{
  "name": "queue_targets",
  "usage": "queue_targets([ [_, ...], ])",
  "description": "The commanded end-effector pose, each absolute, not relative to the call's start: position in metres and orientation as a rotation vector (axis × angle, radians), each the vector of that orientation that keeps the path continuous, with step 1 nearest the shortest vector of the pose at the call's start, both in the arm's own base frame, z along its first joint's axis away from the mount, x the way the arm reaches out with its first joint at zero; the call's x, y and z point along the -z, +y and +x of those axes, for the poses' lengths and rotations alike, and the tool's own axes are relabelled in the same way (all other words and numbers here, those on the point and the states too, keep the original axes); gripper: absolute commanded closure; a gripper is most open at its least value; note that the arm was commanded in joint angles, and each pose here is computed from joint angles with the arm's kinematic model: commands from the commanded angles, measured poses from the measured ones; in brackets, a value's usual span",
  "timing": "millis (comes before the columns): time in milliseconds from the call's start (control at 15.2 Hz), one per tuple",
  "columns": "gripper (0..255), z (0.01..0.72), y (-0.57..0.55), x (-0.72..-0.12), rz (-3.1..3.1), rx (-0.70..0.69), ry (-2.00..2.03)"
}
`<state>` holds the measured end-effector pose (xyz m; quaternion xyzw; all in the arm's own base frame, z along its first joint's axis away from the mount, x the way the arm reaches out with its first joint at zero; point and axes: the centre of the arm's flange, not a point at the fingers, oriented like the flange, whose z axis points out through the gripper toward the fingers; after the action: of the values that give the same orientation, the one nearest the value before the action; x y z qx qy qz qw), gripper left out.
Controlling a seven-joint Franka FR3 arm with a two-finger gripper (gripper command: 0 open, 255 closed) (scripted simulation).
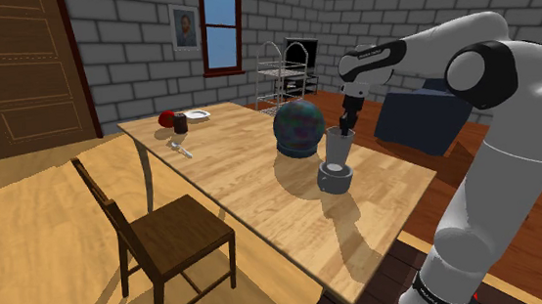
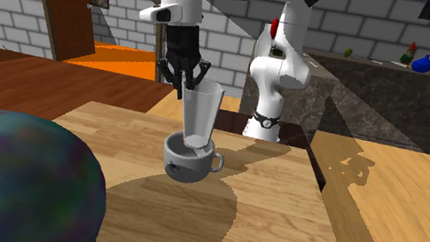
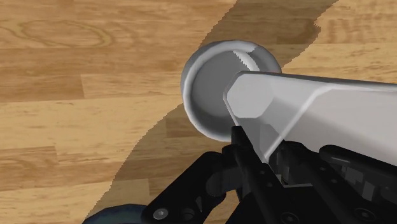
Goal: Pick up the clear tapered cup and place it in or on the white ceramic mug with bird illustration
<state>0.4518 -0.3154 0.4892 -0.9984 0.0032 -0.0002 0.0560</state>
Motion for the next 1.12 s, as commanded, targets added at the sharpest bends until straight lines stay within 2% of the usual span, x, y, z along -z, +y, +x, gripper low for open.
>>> queue_targets([
  [0, 255, 0.451, -0.315, -0.483, -3.030, 0.002, 0.010],
  [396, 255, 0.451, -0.315, -0.483, -3.030, 0.002, 0.010],
  [462, 0, 0.451, -0.315, -0.483, -3.030, 0.002, 0.010],
  [792, 0, 0.451, -0.315, -0.483, -3.030, 0.002, 0.010],
  [1056, 0, 0.451, -0.321, -0.533, -3.030, 0.002, 0.010],
])
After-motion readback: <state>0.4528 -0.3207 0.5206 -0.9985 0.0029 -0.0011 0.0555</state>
